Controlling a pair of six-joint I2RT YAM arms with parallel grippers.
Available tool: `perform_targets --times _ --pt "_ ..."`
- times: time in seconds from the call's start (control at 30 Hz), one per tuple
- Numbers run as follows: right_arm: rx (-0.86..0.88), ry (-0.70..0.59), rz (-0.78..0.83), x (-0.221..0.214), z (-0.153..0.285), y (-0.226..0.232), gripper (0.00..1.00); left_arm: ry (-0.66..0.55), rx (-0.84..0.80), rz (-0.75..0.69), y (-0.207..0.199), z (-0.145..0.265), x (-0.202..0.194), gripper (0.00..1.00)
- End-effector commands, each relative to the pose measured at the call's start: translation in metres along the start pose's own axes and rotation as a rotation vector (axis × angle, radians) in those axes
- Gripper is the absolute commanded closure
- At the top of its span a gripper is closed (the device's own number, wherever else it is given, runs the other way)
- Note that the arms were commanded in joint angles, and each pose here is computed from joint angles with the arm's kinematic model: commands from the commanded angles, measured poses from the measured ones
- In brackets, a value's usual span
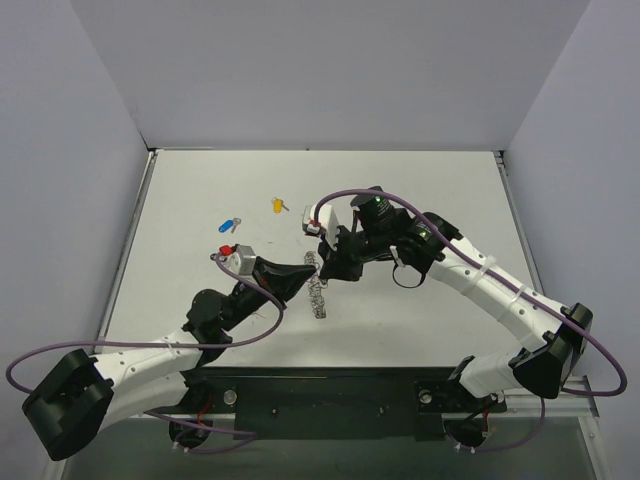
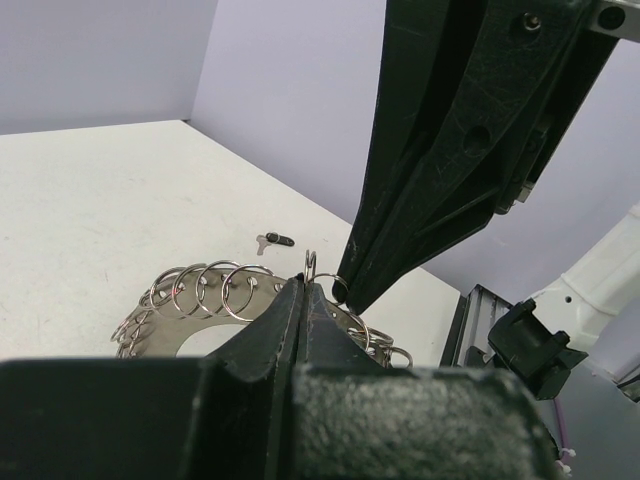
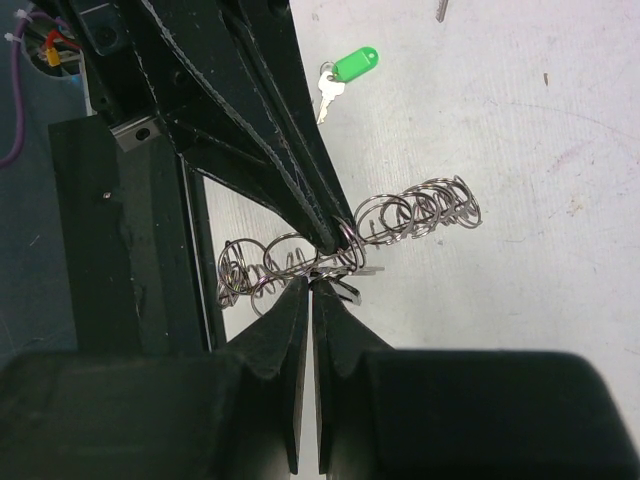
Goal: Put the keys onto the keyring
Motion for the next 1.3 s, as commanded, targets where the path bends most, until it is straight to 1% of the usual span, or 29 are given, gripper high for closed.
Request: perform_targets --times 0.0,0.6,1.27 --pt "0.042 0.02 -0.009 -0.011 0.008 0.011 1.0 -0.199 -0.017 -0.011 -0.004 -0.01 0.049 1.0" --pt "0.088 0.011 -0.019 -0.01 0.01 0.015 1.0 -0.207 -0.019 0.004 -0.001 -0.01 0.05 1.0" --pt "0.041 -0.007 -0.027 -0.013 0.019 0.003 1.0 -0.185 -0.041 0.017 -0.004 -0.005 0.043 1.0"
Point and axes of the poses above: each gripper's point midway between its finger pads, its own z axis back along the fingers, its own y axis along the line the jaws close on, x = y × z, the point moved 3 cm from there along z, back along the fingers, and after that the axes turned 13 degrees about -z, right-handed, at the moved point
